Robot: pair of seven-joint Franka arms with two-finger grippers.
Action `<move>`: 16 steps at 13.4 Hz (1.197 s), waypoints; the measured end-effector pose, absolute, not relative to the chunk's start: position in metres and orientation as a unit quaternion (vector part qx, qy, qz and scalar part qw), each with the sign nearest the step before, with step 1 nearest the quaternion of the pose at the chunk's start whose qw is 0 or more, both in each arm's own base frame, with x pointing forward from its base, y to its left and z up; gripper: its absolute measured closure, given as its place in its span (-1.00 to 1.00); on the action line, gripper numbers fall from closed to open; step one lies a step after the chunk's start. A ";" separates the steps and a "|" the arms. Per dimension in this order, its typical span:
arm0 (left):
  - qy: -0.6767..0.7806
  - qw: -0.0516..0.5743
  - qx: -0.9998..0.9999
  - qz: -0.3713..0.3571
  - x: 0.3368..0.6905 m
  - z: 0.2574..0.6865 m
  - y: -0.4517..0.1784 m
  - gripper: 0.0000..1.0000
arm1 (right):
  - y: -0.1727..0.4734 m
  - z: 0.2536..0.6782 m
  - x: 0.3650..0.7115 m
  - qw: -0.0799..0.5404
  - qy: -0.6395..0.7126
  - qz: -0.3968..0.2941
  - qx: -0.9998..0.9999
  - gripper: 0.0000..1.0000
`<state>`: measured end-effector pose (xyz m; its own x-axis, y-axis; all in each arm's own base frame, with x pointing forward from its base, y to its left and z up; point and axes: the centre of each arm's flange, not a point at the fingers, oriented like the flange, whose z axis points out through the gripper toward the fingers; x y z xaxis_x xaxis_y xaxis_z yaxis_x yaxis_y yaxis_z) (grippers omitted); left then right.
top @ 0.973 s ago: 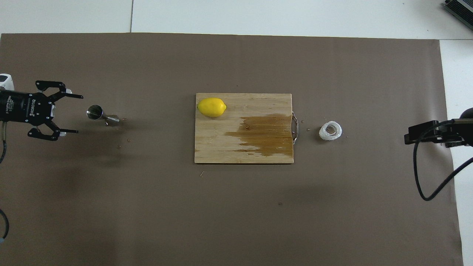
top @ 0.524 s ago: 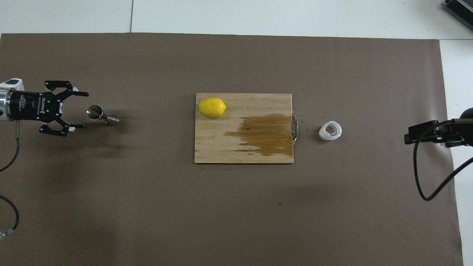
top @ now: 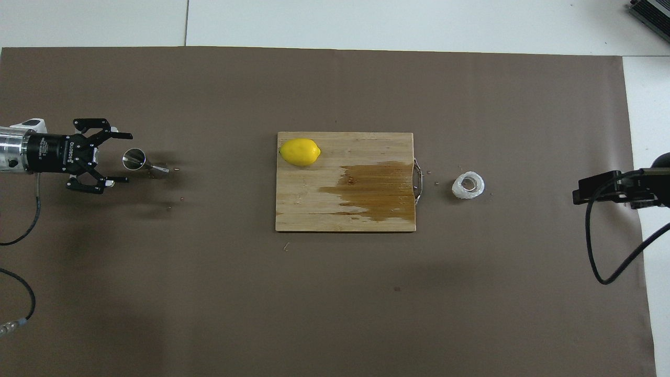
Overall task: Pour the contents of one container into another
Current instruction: 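Close the left gripper around the small metal cup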
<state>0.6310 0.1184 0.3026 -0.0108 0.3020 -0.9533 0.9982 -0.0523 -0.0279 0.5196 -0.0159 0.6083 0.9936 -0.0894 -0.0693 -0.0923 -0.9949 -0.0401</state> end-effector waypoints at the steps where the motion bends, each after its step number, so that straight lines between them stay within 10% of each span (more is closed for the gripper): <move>1: 0.562 0.398 0.575 -0.441 0.631 0.295 0.118 -1.00 | -0.016 0.608 0.520 0.022 0.045 0.034 -0.998 -1.00; 16: 0.563 0.399 0.566 -0.450 0.630 0.281 0.119 -0.78 | -0.016 0.608 0.520 0.022 0.045 0.034 -0.998 -1.00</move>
<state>0.6301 0.1188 0.2812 -0.0408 0.2776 -0.9598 0.9974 -0.0459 -0.0556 0.5196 -0.0159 0.6083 0.9936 -0.0894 -0.0692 -0.0923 -0.9949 -0.0401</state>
